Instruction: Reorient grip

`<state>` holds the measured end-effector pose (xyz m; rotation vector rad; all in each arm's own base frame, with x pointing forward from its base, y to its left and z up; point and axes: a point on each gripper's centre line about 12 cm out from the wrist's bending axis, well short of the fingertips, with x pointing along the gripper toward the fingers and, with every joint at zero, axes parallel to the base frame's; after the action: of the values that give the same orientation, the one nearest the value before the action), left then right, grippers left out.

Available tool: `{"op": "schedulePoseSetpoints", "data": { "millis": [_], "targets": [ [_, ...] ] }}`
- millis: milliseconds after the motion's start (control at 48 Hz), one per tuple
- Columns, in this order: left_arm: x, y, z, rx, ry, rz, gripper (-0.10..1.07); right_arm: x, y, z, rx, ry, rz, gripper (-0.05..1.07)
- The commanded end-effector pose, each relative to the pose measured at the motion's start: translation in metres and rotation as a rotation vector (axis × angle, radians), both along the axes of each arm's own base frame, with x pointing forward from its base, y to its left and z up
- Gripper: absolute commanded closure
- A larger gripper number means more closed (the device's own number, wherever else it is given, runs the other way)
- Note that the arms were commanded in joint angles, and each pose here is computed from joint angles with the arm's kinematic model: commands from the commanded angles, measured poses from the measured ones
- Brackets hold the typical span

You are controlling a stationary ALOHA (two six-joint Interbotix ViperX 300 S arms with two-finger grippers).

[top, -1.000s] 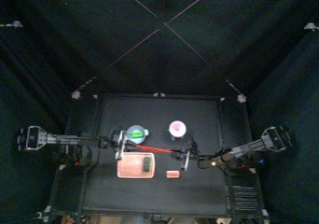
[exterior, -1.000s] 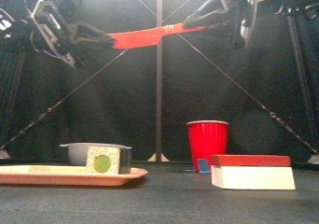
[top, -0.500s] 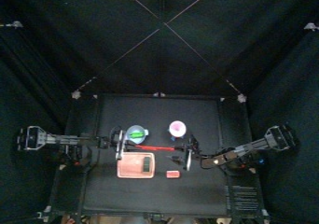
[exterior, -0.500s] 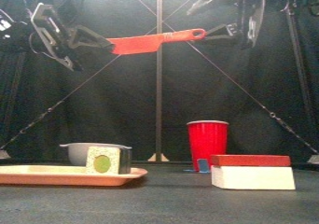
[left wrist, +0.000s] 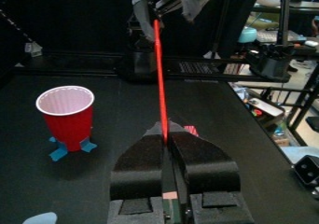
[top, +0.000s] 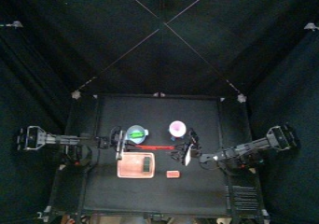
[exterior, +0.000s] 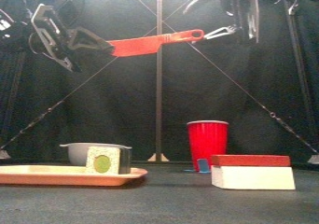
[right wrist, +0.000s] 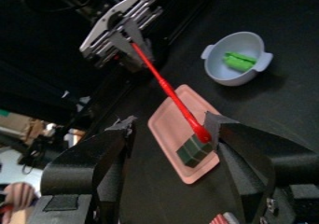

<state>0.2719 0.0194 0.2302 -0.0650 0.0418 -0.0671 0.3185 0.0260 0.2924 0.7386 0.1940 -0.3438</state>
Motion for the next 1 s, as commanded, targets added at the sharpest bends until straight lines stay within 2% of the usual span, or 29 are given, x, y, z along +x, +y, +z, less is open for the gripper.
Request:
{"op": "schedulePoseSetpoints", "data": {
  "millis": [0, 146, 229, 396, 542, 750, 854, 979],
  "targets": [
    [0.002, 0.001, 0.005, 0.000, -0.014, 0.006, 0.62, -0.003, -0.005, 0.013, 0.022, 0.004, -0.096, 0.10],
    [0.002, 0.002, 0.004, 0.001, -0.010, 0.007, 0.62, -0.010, -0.001, 0.022, -0.032, 0.109, -0.173, 0.10],
    [0.001, 0.002, 0.004, 0.000, -0.008, 0.007, 0.62, -0.014, -0.001, 0.029, -0.051, 0.202, -0.209, 0.10],
    [0.002, 0.002, 0.004, 0.001, -0.010, 0.007, 0.62, -0.018, 0.001, 0.051, -0.047, 0.300, -0.143, 0.10],
    [0.002, 0.002, 0.004, 0.001, -0.010, 0.007, 0.62, -0.021, -0.019, 0.061, -0.005, 0.373, -0.145, 0.10],
    [0.002, 0.002, 0.004, 0.001, -0.008, 0.008, 0.62, -0.023, -0.053, 0.050, 0.052, 0.523, -0.133, 0.10],
    [0.002, 0.002, 0.004, 0.002, -0.008, 0.008, 0.62, -0.020, -0.061, 0.047, 0.060, 0.533, -0.056, 0.11],
    [0.002, 0.002, 0.003, 0.003, -0.002, 0.009, 0.62, -0.009, -0.059, 0.050, 0.029, 0.442, 0.072, 0.11]
  ]
}}
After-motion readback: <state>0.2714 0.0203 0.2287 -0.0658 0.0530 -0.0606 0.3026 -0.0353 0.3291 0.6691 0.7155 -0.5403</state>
